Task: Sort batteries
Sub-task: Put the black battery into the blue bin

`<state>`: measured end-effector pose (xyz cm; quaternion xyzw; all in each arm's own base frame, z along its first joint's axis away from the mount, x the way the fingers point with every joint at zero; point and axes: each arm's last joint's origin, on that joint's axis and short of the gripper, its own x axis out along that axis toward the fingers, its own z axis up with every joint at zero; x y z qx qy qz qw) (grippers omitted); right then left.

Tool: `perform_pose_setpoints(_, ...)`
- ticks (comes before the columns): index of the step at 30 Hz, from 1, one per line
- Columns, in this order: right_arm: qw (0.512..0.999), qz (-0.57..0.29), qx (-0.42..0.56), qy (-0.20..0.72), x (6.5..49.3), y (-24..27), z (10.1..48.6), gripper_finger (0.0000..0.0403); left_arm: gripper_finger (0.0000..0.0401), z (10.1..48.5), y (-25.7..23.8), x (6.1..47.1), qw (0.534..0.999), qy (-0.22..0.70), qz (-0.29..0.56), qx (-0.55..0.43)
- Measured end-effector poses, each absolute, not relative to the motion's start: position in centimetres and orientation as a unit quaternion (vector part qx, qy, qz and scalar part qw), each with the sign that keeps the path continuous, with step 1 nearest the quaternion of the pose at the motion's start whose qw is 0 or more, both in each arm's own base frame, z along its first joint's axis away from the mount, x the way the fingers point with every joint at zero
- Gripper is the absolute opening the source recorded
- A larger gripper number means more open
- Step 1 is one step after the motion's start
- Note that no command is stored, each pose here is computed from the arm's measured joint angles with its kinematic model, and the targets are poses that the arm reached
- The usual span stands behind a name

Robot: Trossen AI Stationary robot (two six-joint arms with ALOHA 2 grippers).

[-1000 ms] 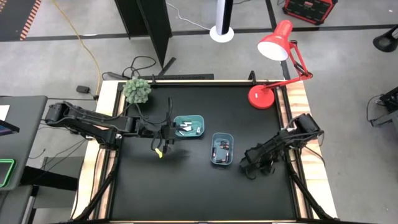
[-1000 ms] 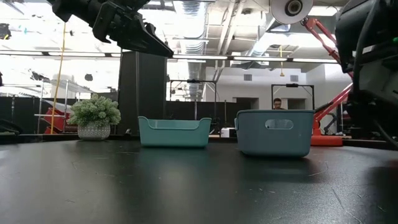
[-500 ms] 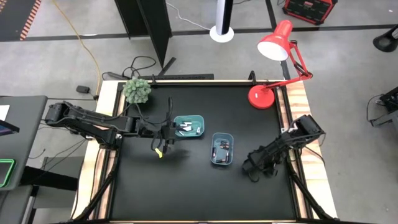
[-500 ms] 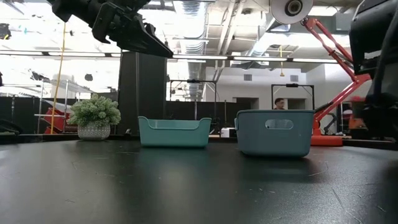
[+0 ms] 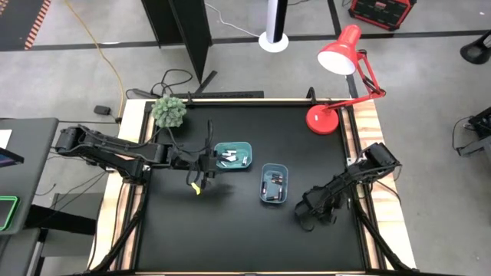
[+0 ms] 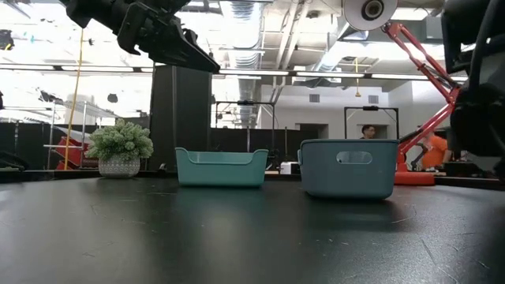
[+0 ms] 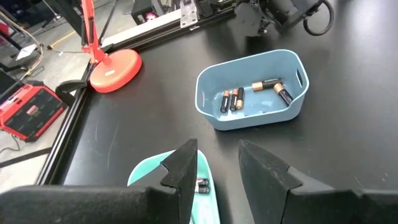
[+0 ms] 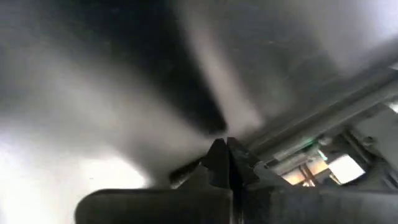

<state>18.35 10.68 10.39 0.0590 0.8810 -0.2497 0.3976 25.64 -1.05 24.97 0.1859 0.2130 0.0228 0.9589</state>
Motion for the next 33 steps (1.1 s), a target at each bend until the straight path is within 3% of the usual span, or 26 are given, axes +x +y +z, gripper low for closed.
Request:
perform_pose_setpoints(19,0.387,-0.302,0.035,0.87,18.4,12.6,12.3,0.0,0.0112,25.0,-1.0,25.6,0.959,0.212,0.023,0.186)
perform_pose_setpoints(26,0.448,-0.337,0.015,0.828,20.0,13.4,13.7,0.0,0.0112,25.0,-1.0,25.6,0.959,0.212,0.023,0.186)
perform_pose_setpoints(33,0.539,-0.388,0.09,0.742,21.6,14.5,16.5,0.0013,0.0112,25.0,-1.0,25.6,0.959,0.212,0.023,0.186)
